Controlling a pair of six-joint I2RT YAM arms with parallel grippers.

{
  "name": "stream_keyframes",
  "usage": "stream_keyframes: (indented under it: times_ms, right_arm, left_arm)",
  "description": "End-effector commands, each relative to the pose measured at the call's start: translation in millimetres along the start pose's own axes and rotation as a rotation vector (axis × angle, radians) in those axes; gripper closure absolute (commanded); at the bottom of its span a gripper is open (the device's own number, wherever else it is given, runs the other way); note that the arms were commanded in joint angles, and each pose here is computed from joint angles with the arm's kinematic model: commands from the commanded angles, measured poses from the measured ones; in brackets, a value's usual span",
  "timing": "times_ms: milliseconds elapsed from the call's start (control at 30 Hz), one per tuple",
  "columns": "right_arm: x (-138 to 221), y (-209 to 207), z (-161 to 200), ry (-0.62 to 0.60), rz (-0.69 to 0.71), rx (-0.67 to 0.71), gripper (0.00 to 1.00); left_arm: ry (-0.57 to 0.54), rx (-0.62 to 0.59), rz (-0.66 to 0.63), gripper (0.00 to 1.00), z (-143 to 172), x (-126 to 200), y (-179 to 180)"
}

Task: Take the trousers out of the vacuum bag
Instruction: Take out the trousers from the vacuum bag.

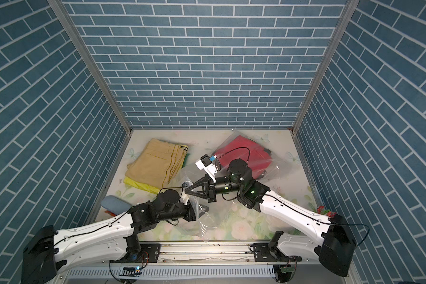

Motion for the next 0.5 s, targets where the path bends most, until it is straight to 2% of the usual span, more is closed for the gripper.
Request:
stream_keyframes:
  times_ms: [0, 167, 267, 467]
  right_arm:
    - [5.6, 22.0, -17.7, -0.052, -0.041, 0.105, 1.0]
    - [5.7, 24.1, -20.5, -0.06, -0.043, 0.114, 1.0]
    - [4.8, 22.5, -20.6, -0.062, -0.044, 0.113, 1.0]
    - [5.7, 28.4, -26.6, -0.086, -0.065, 0.126, 1.0]
  left_arm:
    - [-0.134, 0.1, 0.103, 0.59, -12.8, -7.6, -9.5]
    - [-0.21, 0.151, 0.154, 0.56, -22.9, -18.3, -26.4]
    - [-0.206, 0.166, 0.149, 0.54, -27.2, -33.0, -36.6]
    - [-0.183, 0.239, 0.163, 0.53, -20.7, -59.1, -30.0]
Point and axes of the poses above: each gripper's point midway between its finger pads, its own x axis back along the fingers, its own y axis along the line the jaws close on, z = x × y, the point moved 6 cm from there along x, back along the fingers, and after that the axes turned 1 degree about x, right-handed, at the moved point
